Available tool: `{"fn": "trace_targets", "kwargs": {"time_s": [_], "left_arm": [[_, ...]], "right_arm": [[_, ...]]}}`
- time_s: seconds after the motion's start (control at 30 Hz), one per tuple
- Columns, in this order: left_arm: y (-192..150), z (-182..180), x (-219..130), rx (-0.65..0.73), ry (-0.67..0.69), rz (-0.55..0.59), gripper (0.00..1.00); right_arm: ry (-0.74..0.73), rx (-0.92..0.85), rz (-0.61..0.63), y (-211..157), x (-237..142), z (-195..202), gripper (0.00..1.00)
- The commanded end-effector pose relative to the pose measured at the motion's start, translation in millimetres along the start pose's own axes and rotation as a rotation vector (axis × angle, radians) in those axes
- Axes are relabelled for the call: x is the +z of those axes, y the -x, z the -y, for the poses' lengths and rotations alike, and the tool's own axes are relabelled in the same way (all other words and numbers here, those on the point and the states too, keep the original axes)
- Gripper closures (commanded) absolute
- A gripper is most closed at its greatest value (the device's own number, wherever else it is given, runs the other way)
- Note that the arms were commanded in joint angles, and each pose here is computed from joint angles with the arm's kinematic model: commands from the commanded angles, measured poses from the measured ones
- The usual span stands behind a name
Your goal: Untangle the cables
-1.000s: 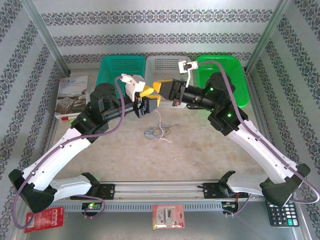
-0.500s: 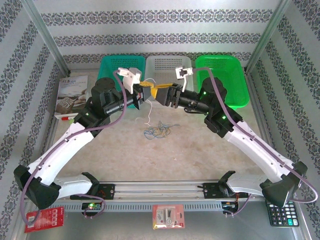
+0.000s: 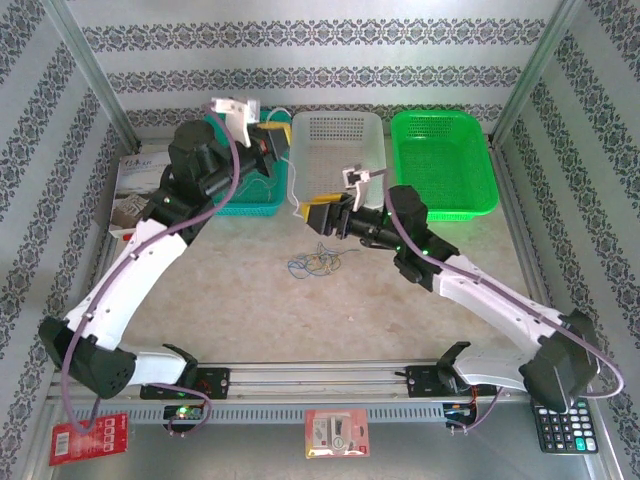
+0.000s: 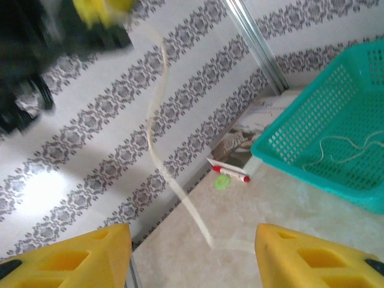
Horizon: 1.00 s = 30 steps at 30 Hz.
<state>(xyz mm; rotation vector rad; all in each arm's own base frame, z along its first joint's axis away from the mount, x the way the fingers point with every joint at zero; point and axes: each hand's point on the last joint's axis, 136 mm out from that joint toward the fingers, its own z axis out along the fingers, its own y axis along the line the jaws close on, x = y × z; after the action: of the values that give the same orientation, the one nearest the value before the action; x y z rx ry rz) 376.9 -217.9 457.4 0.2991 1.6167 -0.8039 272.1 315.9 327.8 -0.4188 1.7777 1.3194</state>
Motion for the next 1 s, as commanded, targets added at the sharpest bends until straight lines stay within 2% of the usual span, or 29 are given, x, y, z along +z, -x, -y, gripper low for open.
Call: {"fn": "trace_targets", "kwargs": {"time_s": [0.0,0.1,0.3,0.47,0.63,0.8,0.9,0.97], "left_arm": [[49,-22,0,-0.020,0.046,0.116,1.00],[74,-45,6,0.012,0.101,0.144,1.00],[107,-99,21,0.058,0.218,0.189,1.00],[104,-151,40,0.051,0.294,0.180,1.00],[64,-207,61,0.069,0.406,0.101,1.00],[-5,-264,75,0.049,0.516,-0.047,1.00],[-46,-282,81,0.006,0.537,-0.133,1.00],[-68,-287,82,-0.022,0.537,-0.177,0.93]], "right_arm": [[-0.010,0.010,0.015,-13,9,14,0.43],[-0.054,0.018,0.006,-24,5,28,0.44],[-0.136,0.071,0.036,-23,-23,53,0.43],[-0.183,0.108,0.053,-20,-45,70,0.43],[-0.208,0.141,0.057,-23,-60,83,0.42],[-0.230,0.171,0.053,-28,-71,93,0.42],[-0.255,0.196,0.056,-28,-77,100,0.42],[-0.273,0.211,0.064,-25,-82,104,0.42]]}}
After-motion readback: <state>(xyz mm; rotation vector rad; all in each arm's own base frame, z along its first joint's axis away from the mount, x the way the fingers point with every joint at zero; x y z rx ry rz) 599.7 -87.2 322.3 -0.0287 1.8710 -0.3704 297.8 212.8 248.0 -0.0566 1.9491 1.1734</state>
